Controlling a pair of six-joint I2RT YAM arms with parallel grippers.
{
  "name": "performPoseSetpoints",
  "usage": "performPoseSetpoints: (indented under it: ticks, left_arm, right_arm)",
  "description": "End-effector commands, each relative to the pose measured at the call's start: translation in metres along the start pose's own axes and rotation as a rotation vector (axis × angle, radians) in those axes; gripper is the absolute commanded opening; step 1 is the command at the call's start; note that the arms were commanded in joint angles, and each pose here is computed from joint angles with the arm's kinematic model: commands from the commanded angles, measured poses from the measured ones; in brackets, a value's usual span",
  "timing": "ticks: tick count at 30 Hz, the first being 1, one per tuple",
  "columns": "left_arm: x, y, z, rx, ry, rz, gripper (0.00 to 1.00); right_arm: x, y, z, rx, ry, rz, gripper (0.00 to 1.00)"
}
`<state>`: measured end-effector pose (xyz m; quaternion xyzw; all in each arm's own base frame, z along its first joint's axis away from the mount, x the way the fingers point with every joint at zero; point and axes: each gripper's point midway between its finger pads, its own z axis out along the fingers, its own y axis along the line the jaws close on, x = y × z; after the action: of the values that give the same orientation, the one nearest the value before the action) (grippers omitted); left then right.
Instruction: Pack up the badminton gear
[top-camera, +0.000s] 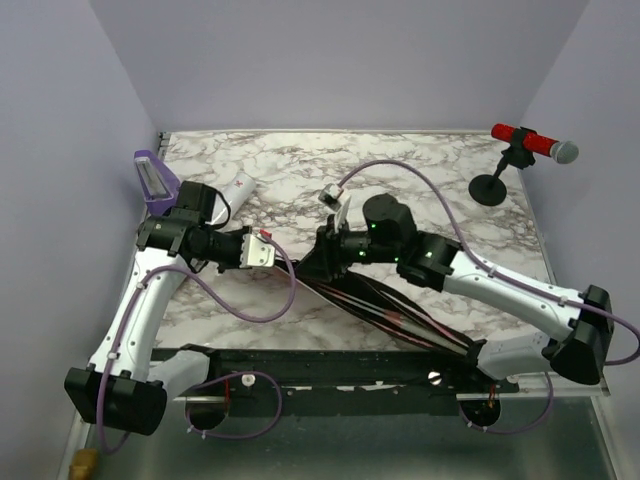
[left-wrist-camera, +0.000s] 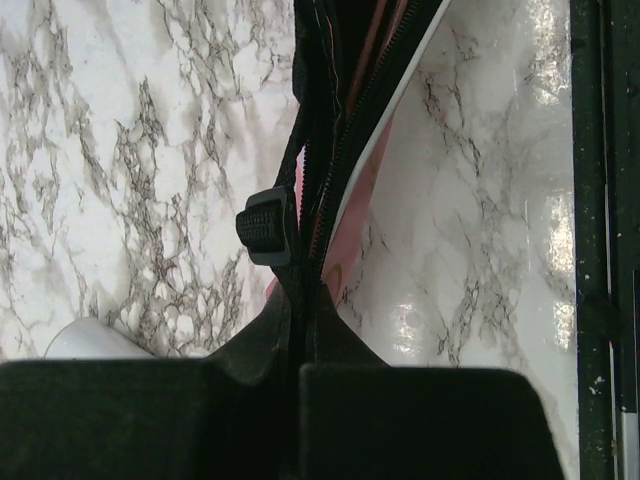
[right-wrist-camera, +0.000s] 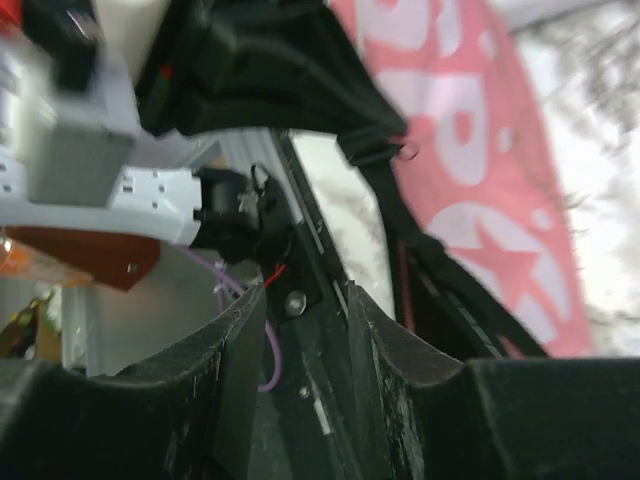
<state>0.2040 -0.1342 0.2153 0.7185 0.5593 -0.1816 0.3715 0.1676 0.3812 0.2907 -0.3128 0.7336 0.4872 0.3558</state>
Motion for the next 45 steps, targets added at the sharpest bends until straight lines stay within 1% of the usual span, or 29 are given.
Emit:
performPoseSetpoints:
  ticks: [1, 4, 6, 8, 10, 12, 13, 15, 17, 19, 21, 23, 26, 30, 37, 42, 45]
  left_arm:
    - [-0.023, 0.022, 0.000, -0.058, -0.113, -0.124, 0.00]
    - [-0.014, 0.051, -0.014, -0.129, -0.121, -0.250, 0.00]
    - [-0.004, 0.067, -0.025, -0.172, -0.123, -0.370, 0.00]
    - [0.011, 0.076, -0.036, -0.223, -0.117, -0.420, 0.00]
    - [0.019, 0.074, -0.039, -0.245, -0.108, -0.410, 0.00]
    - [0.021, 0.067, -0.037, -0.251, -0.102, -0.388, 0.00]
    - [0.018, 0.058, -0.032, -0.248, -0.127, -0.359, 0.00]
    - [0.016, 0.056, -0.030, -0.254, -0.142, -0.347, 0.00]
    - [0.010, 0.053, -0.028, -0.250, -0.158, -0.328, 0.00]
    - [0.003, 0.048, -0.025, -0.240, -0.176, -0.303, 0.00]
    - [-0.009, 0.042, -0.017, -0.227, -0.193, -0.266, 0.00]
    - [-0.015, 0.036, -0.008, -0.221, -0.200, -0.238, 0.00]
    - [-0.021, 0.022, 0.005, -0.189, -0.206, -0.226, 0.00]
    - [-0.019, 0.012, 0.009, -0.172, -0.204, -0.235, 0.00]
    - [-0.015, -0.006, 0.014, -0.137, -0.184, -0.231, 0.00]
    - [-0.012, -0.021, 0.019, -0.114, -0.168, -0.232, 0.00]
    - [-0.011, -0.025, 0.019, -0.112, -0.154, -0.224, 0.00]
  right_arm:
    - [0.032, 0.017, 0.027, -0.111, 0.078, 0.078, 0.46]
    - [0.027, 0.005, 0.032, -0.039, 0.059, 0.073, 0.47]
    - [0.018, 0.001, 0.025, 0.008, 0.029, 0.053, 0.47]
    - [0.011, -0.001, 0.014, 0.044, 0.005, 0.034, 0.49]
    - [0.009, 0.000, 0.002, 0.066, -0.005, 0.025, 0.50]
    - [0.018, -0.006, -0.004, 0.099, 0.016, 0.030, 0.50]
    - [0.038, -0.017, -0.008, 0.136, 0.056, 0.056, 0.49]
    - [0.056, -0.028, -0.007, 0.167, 0.090, 0.082, 0.49]
    - [0.063, -0.031, -0.004, 0.171, 0.102, 0.097, 0.49]
    - [0.057, -0.027, 0.002, 0.145, 0.085, 0.109, 0.49]
    - [0.045, -0.020, 0.009, 0.116, 0.054, 0.120, 0.54]
    - [0.034, -0.017, 0.019, 0.096, 0.021, 0.142, 0.57]
    - [0.031, -0.012, 0.032, 0.054, -0.006, 0.190, 0.57]
    - [0.028, -0.011, 0.039, 0.022, -0.063, 0.235, 0.56]
    - [0.028, -0.021, 0.046, 0.056, -0.087, 0.250, 0.55]
    - [0.020, -0.027, 0.053, 0.084, -0.118, 0.245, 0.55]
    - [0.018, -0.031, 0.062, 0.098, -0.113, 0.241, 0.54]
